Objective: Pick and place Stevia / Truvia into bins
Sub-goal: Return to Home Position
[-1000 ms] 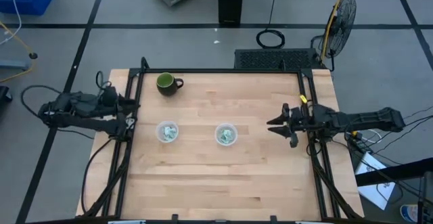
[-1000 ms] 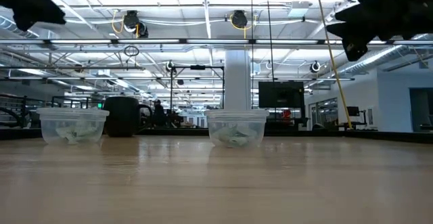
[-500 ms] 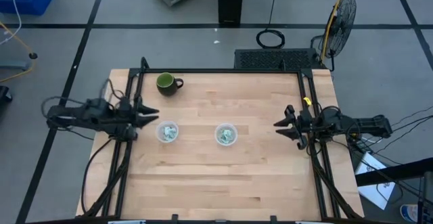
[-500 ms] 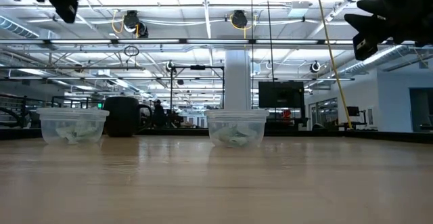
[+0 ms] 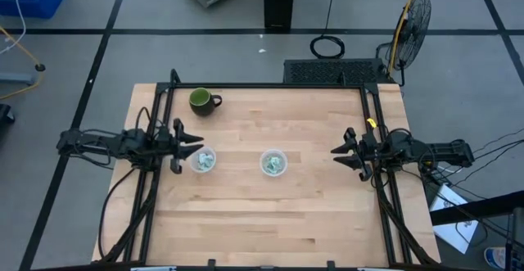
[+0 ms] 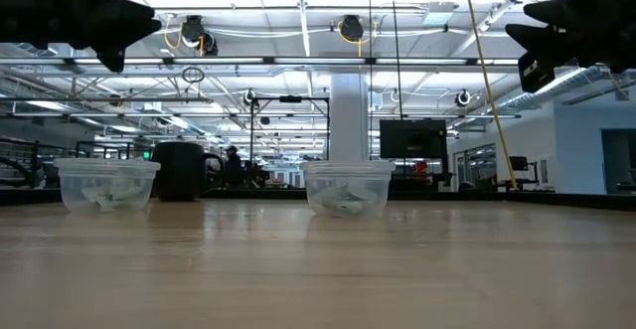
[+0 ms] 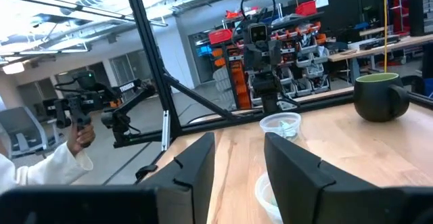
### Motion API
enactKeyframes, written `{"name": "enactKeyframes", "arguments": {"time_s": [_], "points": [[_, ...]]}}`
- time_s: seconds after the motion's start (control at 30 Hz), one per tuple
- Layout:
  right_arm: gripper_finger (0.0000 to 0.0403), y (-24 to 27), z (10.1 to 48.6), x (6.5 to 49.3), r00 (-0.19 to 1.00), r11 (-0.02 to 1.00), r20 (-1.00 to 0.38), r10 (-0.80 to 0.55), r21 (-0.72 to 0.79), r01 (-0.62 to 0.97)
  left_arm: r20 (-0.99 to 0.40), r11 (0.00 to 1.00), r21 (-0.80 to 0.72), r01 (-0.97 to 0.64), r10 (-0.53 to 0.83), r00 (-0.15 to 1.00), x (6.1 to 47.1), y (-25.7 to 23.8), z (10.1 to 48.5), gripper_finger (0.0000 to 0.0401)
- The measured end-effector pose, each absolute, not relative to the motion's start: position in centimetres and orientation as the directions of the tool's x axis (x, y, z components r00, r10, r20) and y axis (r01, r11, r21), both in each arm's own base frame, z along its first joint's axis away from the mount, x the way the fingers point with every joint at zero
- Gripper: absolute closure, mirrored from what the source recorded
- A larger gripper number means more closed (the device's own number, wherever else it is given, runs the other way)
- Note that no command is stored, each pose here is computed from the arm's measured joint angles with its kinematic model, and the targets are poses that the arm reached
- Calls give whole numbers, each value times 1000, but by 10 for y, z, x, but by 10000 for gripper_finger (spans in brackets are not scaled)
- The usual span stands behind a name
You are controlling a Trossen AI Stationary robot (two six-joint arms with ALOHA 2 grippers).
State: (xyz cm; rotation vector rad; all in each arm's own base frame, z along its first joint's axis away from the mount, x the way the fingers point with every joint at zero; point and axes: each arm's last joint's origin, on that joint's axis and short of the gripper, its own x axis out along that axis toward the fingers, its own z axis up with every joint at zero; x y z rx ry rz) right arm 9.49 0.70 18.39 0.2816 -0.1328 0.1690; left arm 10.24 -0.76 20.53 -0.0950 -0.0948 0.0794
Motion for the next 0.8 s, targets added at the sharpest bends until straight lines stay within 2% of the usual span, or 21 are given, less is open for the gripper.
{"name": "enactKeyframes", "arguments": {"time_s": [0.53, 0.8], "points": [[280, 7, 183, 95, 978, 953, 151, 143, 247, -177, 31, 993, -77, -90, 93, 995, 103, -7, 199, 288], [279, 5, 182, 95, 985, 952, 148, 90, 276, -129, 40, 993, -86, -86, 90, 995, 107, -8, 172, 288]]}}
